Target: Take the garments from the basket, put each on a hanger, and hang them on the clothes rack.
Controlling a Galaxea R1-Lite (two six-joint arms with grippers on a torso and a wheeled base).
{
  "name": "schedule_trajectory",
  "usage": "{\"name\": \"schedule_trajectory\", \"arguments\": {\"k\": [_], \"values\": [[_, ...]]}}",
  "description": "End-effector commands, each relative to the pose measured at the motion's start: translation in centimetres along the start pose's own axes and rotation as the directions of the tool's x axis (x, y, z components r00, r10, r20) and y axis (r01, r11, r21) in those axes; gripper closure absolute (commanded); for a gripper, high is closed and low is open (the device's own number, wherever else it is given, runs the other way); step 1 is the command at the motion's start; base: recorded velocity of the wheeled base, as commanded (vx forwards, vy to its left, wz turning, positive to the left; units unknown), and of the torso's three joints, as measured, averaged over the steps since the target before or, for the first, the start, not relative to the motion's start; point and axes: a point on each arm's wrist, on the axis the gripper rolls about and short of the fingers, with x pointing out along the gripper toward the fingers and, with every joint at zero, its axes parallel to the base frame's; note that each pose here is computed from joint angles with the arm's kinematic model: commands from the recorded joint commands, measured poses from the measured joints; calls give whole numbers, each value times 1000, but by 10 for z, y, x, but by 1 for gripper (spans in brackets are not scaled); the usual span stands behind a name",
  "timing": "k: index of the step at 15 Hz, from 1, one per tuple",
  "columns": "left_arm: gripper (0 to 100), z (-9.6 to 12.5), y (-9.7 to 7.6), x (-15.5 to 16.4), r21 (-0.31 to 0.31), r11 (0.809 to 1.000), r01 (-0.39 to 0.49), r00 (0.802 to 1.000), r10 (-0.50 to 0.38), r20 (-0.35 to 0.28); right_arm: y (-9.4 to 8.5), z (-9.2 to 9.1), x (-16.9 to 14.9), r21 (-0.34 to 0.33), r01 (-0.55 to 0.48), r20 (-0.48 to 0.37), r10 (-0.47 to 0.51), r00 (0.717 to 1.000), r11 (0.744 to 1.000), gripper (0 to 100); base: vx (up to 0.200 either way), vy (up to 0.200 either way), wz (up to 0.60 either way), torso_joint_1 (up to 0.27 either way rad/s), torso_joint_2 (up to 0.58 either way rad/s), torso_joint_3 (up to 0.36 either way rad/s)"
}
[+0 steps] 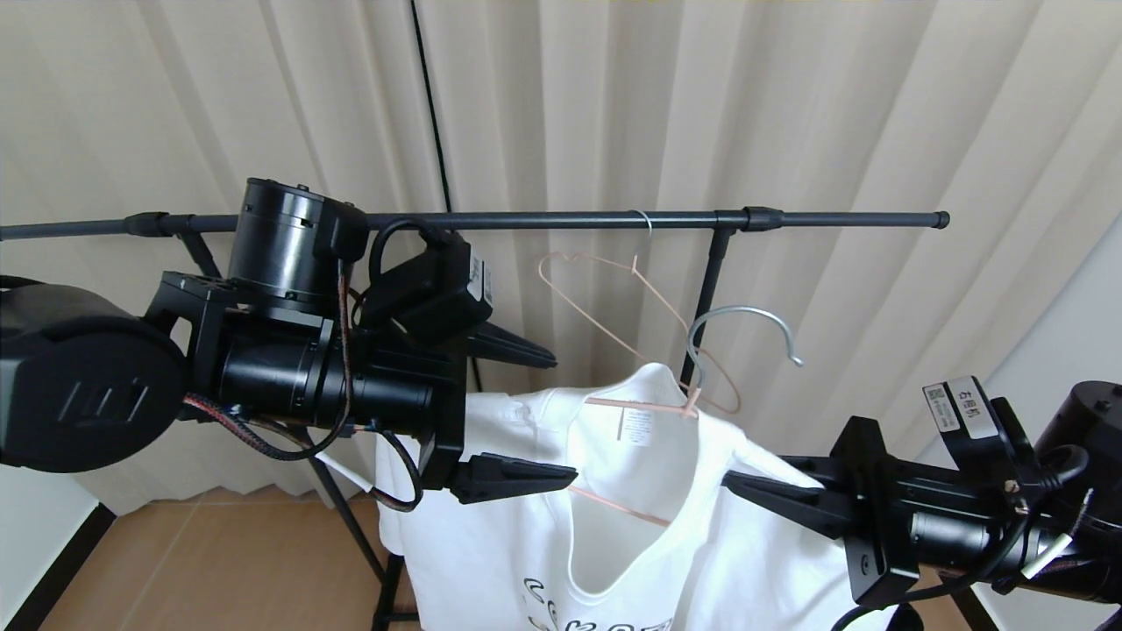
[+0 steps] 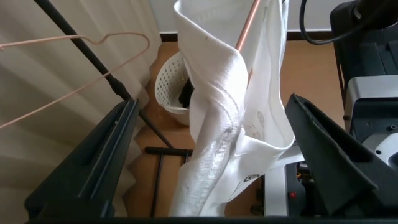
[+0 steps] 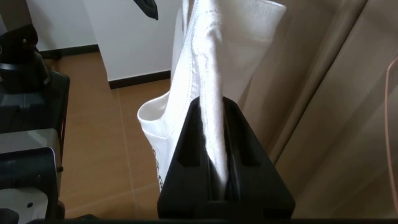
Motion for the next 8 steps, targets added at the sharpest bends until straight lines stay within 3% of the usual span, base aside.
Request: {"name": "schedule_trajectory", "arguments": {"k": [1, 8], "values": [[0, -2, 0, 2, -6, 1000, 5, 1000, -5, -5, 2, 3, -2, -11, 0, 11, 0, 1000, 1000, 100, 0, 0, 0, 0, 0, 0], [0, -11, 3, 10, -28, 999, 15, 1000, -16, -24, 6, 8, -3, -25, -6, 23, 6, 1000, 1000, 100, 0, 0, 0, 0, 0, 0]]}}
